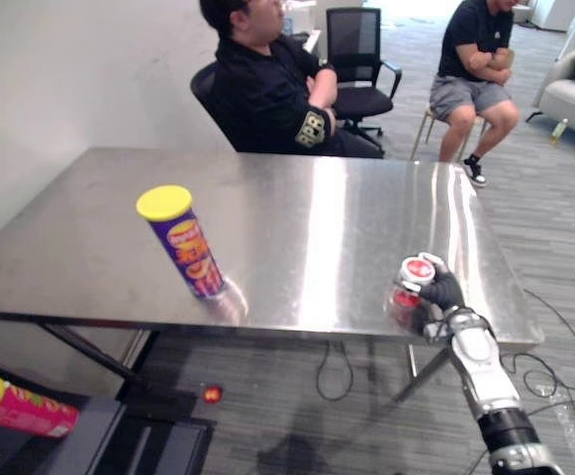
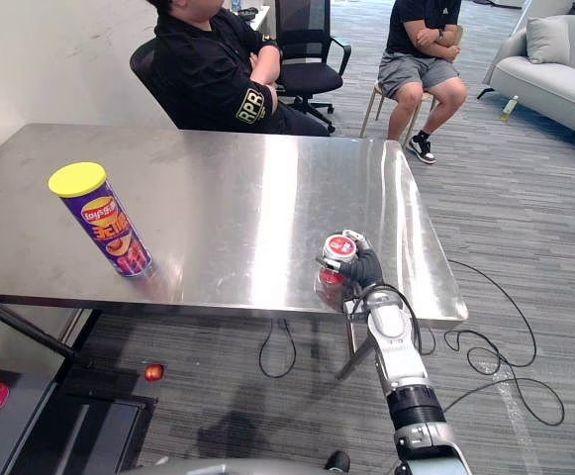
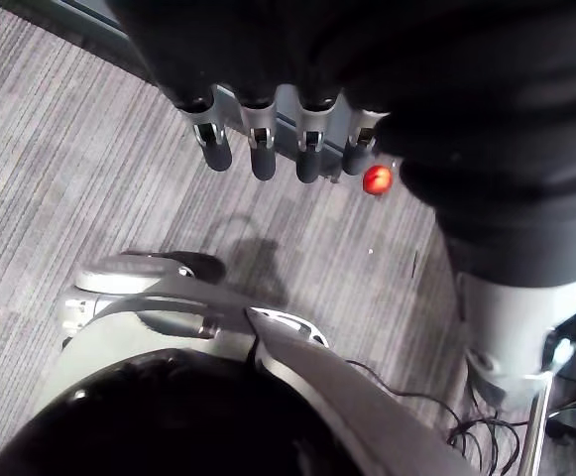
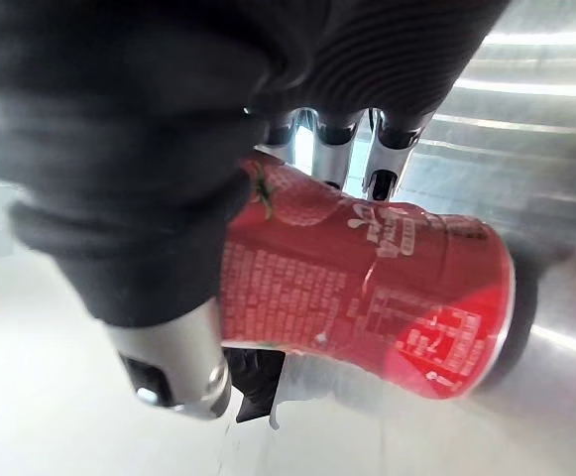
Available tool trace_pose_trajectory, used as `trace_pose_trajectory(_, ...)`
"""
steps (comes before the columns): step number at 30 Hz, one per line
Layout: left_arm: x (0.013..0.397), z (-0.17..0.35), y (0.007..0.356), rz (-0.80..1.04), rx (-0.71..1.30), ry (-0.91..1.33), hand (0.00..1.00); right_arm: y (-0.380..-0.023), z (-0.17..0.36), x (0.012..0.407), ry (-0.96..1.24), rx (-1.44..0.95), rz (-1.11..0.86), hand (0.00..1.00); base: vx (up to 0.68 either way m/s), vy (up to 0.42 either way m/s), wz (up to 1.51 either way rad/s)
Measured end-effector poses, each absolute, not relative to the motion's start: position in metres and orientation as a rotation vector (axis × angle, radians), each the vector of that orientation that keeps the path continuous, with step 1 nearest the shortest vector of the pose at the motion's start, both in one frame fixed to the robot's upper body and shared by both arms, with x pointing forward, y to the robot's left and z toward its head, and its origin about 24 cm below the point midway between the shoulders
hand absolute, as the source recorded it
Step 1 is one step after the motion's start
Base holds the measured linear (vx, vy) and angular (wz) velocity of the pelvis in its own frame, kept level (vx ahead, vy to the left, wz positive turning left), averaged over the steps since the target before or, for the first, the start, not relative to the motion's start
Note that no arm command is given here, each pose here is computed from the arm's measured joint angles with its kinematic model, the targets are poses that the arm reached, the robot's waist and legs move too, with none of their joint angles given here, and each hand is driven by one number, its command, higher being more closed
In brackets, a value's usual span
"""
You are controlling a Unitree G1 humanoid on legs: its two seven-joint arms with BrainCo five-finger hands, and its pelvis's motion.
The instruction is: Put the gum and the chips on the shelf.
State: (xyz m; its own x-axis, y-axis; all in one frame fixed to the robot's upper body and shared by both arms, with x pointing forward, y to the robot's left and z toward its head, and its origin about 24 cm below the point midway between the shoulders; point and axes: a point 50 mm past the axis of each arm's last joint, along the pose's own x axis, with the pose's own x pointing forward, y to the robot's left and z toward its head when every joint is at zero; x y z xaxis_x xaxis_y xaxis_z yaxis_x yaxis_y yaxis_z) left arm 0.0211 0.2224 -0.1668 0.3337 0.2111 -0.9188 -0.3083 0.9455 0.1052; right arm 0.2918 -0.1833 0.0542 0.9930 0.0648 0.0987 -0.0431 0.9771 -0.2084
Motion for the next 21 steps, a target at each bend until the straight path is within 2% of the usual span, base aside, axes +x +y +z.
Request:
trace_pose_trajectory(11,0.023,-0.166,0.225,0.354,-0.087,1.169,0.0,-0.169,0.113,0.268,-0.401,-0.212,0.127,1.0,0.0,0.001,-0.04)
trace_pose_trajectory(21,0.023,-0.166,0.225,0.352,-0.086,1.169,0.0,-0.17,0.115,0.25,-0.424,-0.213,0.135,1.0,-0.01,-0.001,-0.02)
